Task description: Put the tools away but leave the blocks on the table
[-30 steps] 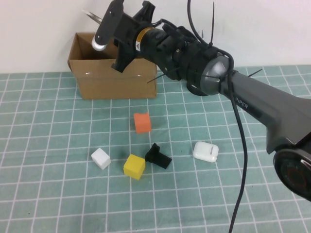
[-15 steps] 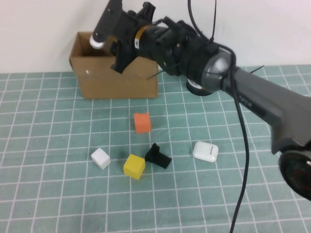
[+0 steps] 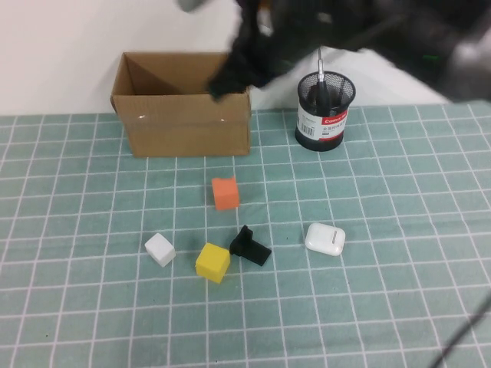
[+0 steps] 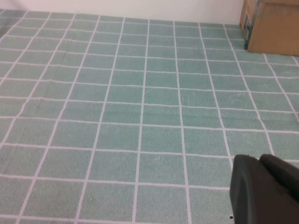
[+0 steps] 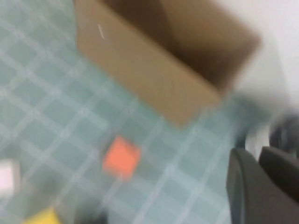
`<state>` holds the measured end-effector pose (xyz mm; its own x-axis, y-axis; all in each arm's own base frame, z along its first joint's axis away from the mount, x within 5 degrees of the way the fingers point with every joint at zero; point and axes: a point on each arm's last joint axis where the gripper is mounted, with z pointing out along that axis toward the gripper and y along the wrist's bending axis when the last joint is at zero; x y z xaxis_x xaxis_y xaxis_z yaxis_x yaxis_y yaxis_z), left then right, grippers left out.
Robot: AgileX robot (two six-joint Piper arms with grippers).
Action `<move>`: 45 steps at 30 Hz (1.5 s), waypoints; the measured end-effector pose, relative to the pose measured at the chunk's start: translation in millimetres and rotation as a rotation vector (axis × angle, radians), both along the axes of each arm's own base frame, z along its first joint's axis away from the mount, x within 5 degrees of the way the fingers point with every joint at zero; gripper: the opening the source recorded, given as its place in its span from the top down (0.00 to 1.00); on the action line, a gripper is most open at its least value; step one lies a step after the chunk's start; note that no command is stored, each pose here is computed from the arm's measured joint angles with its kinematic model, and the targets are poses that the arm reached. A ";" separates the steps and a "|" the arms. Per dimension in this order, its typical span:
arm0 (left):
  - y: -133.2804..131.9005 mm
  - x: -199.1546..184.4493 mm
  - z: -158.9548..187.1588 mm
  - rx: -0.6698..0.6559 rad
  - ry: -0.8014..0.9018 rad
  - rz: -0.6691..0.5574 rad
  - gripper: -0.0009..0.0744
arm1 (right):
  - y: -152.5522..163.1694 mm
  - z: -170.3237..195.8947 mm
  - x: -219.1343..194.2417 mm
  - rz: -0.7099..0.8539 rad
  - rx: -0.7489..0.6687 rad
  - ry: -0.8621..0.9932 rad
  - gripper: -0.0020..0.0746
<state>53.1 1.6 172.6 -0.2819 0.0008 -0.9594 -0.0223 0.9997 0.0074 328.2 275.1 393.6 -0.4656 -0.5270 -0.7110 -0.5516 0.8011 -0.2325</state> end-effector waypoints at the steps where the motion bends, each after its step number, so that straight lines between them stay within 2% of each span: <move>1: 0.0 0.0 0.0 0.000 0.000 0.000 0.99 | -7.9 -0.3 -7.8 -0.024 0.000 0.027 0.97; 11: -0.1 0.0 0.0 -0.002 0.000 0.000 0.99 | -83.4 13.3 -84.0 -0.189 -0.019 0.194 0.98; 19: -0.1 0.0 0.0 -0.002 0.000 0.000 0.99 | -93.4 15.1 -92.0 -0.218 -0.047 0.210 0.98; 26: -0.1 0.0 0.0 -0.002 0.000 0.000 0.99 | -103.0 12.8 -98.6 -0.089 -0.191 0.165 0.98; 32: -0.1 0.0 0.0 -0.002 0.000 0.000 0.99 | -147.5 11.8 -122.9 -0.082 -0.129 0.151 0.98; 36: -0.1 0.0 0.0 -0.002 0.000 0.000 0.99 | -189.5 -9.8 -143.4 -0.059 -0.040 0.050 0.98; 41: -0.1 0.0 0.0 -0.002 0.000 0.000 0.99 | -237.3 -58.8 -174.5 -0.190 0.047 -0.123 0.98; 45: -0.1 0.0 0.0 -0.002 0.000 0.000 0.99 | -257.6 -105.1 -199.3 -0.304 0.122 -0.208 0.98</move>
<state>53.1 1.5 172.6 -0.2819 -0.0008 -0.9595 -0.0222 0.9997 0.0057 128.9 17.5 288.5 -0.4269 -0.2926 -0.8556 -0.2354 0.9495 -0.2073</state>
